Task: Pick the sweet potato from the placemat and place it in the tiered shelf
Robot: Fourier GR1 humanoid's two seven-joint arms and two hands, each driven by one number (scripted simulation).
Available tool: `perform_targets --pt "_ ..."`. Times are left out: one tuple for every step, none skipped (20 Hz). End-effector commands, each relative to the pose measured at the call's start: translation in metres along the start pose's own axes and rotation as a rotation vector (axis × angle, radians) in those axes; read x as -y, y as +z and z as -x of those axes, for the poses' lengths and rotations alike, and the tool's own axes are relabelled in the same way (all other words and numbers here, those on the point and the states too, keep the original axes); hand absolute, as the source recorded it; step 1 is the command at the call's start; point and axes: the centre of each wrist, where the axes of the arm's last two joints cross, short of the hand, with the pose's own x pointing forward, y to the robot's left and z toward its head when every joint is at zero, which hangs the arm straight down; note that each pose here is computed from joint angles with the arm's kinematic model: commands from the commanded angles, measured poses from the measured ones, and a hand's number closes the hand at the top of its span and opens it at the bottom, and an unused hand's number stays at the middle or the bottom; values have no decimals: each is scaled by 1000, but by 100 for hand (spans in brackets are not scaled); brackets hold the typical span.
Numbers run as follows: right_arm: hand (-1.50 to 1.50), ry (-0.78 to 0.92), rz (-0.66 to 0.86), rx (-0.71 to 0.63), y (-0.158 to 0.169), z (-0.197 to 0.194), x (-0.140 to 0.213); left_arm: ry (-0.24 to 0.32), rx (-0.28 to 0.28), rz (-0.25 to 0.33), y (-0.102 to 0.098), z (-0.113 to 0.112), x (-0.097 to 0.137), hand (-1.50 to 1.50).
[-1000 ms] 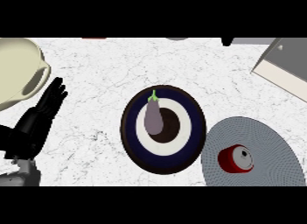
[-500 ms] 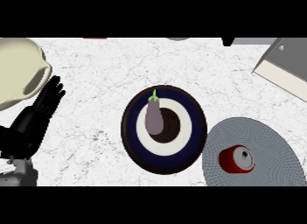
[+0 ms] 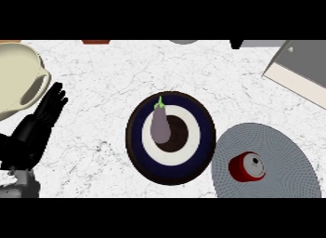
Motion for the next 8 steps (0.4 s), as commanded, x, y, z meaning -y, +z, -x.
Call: perform_targets --pt "-150 -172 -12 -143 -11 3 34 17 -20 -12 7 0 0 0" --pt "-150 -193 -7 -155 -20 11 42 5 -14 -22 7 9 -3 0" --pt "-150 -218 -19 -171 -32 16 61 13 -37 -42 5 10 -2 0" --pt "-150 -236 -41 -170 -27 23 54 -2 -28 -49 8 18 -8 0" --pt "-150 -239 -48 -179 -34 23 77 11 -37 -35 13 9 -13 0" --pt "-150 -260 -46 -163 -34 28 86 16 -35 -41 11 9 -8 0" --pt "-150 -270 -57 -158 -27 33 81 7 -30 -36 19 20 -9 0" --pt "-150 -291 -54 -143 -28 38 95 11 -35 -39 8 6 -2 0"
